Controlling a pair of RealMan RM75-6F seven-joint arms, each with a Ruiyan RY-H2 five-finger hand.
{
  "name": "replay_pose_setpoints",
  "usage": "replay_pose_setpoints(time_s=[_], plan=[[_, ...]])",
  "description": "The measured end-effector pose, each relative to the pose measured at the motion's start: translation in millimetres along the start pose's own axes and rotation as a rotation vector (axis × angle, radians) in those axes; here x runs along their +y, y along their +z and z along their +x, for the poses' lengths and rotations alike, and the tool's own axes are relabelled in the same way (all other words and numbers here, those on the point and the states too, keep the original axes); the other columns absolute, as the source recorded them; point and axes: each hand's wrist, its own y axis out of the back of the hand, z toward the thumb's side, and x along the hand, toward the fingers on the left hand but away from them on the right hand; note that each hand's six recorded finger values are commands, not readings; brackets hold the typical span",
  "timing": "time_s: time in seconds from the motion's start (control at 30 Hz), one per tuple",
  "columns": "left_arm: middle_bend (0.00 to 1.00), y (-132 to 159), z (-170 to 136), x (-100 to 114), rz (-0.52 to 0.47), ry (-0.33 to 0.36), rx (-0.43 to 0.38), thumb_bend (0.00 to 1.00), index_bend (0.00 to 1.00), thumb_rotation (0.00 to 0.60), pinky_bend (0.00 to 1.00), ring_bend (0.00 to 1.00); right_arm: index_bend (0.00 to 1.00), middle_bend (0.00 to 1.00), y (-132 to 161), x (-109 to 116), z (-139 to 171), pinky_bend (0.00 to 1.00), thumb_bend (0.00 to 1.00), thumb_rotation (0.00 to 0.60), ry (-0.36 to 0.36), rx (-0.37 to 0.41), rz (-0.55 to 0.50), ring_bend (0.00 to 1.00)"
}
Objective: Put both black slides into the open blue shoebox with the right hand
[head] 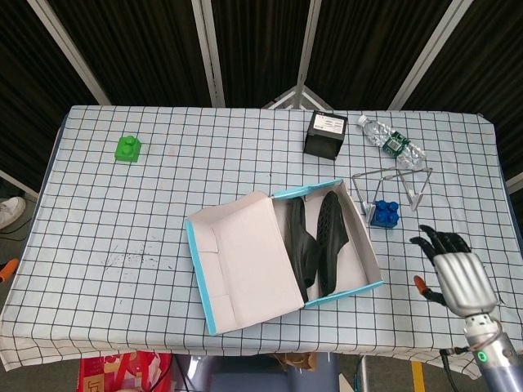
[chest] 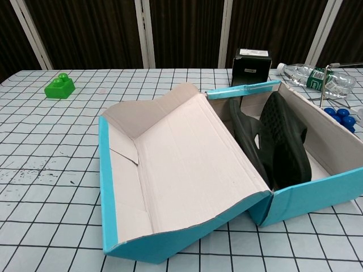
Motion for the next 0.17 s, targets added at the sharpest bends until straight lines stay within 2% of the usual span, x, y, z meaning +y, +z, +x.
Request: replay_pose_setpoints(time_s=[0.17], plan=[[0.01, 1.1, -3.3, -0.1, 0.008, -0.022, -0.005, 0.22, 0.09, 0.600, 0.10, 0.00, 0.20, 0.11, -26.5, -20.4, 28.6, 0.14, 0.35, 0.600, -0.081, -0.023, 0.059, 0.13]])
